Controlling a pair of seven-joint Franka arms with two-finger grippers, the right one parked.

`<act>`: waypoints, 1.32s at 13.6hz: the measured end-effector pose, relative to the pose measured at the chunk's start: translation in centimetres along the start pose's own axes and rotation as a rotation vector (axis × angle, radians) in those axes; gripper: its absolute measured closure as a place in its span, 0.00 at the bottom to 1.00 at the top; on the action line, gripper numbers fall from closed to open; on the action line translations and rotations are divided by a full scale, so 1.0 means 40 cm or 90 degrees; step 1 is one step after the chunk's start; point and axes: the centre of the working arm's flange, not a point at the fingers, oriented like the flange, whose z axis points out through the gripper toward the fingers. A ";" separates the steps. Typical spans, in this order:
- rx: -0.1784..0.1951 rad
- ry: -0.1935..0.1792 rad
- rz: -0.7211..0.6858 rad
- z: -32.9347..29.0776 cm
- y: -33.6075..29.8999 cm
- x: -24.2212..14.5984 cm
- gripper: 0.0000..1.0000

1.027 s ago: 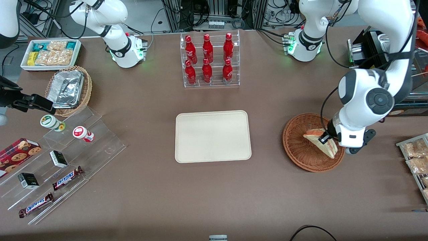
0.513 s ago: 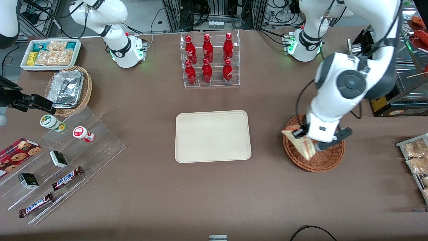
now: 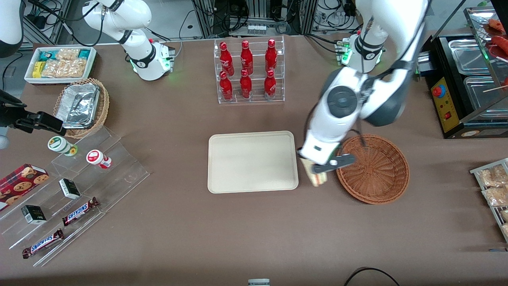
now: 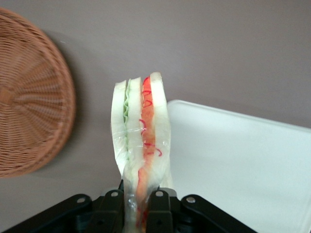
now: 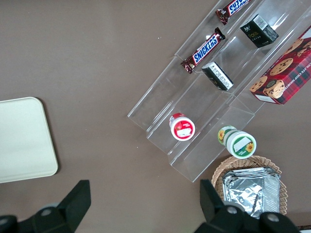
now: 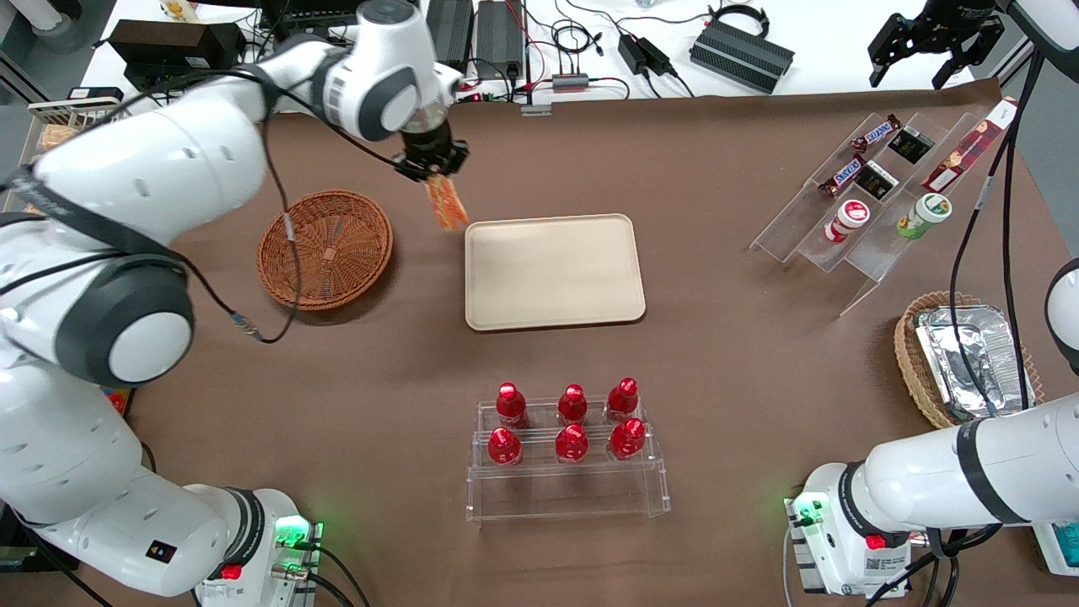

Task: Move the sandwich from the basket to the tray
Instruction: 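Carry the sandwich with the left gripper over the cream tray, then lower the sandwich onto the tray and open the left gripper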

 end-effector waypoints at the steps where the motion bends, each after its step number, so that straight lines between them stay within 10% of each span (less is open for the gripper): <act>1: 0.002 -0.004 0.017 0.025 0.043 -0.020 0.84; 18: -0.033 -0.002 0.188 0.358 0.344 -0.254 0.84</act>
